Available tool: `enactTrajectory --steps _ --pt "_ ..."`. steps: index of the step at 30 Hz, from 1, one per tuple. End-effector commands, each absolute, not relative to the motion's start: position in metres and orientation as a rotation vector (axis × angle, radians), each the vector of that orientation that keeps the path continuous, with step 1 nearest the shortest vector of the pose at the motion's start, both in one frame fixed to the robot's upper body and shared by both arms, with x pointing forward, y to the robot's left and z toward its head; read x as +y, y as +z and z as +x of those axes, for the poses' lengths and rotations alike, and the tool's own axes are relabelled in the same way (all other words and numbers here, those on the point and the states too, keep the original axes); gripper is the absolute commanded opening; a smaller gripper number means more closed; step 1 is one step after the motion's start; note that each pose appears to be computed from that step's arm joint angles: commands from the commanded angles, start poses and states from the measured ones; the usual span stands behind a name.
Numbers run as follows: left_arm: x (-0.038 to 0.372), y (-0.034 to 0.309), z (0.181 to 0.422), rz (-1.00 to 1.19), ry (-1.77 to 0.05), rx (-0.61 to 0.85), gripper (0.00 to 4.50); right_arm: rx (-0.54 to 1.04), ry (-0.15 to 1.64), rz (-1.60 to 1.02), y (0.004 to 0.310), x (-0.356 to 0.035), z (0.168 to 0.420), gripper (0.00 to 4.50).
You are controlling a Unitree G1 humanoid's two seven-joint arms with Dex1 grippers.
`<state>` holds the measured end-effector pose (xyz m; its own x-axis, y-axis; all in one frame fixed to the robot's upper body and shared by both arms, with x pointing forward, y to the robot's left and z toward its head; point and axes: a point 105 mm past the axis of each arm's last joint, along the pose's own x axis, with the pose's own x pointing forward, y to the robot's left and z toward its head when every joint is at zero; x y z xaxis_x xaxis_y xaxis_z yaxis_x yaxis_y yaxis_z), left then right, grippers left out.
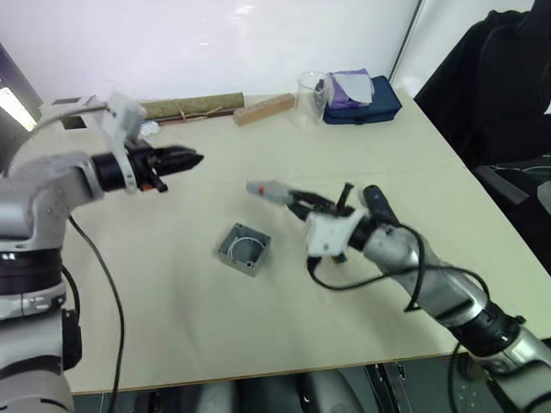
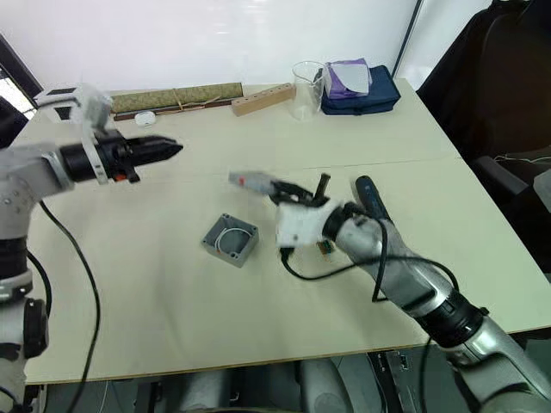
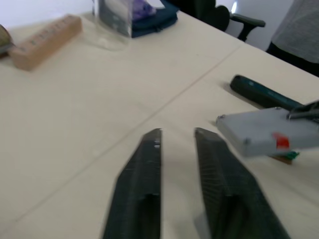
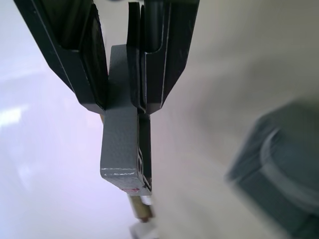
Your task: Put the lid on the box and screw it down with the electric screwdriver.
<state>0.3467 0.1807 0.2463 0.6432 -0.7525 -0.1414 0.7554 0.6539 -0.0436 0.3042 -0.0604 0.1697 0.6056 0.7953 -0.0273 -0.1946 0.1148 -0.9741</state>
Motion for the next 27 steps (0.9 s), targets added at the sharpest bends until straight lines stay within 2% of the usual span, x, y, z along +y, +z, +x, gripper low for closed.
enactTrajectory --steps 1,14,27 --pt "0.168 0.247 0.341 0.052 -0.917 0.117 0.02 -0.798 0.800 -1.310 0.179 -0.045 0.293 0.37" --pt "0.140 0.205 0.329 0.200 -1.025 0.233 0.02 -0.885 0.845 -1.360 0.152 -0.022 0.286 0.37" --pt "0.131 0.182 0.324 0.224 -1.048 0.282 0.02 -0.824 0.870 -1.452 0.128 -0.023 0.293 0.37"
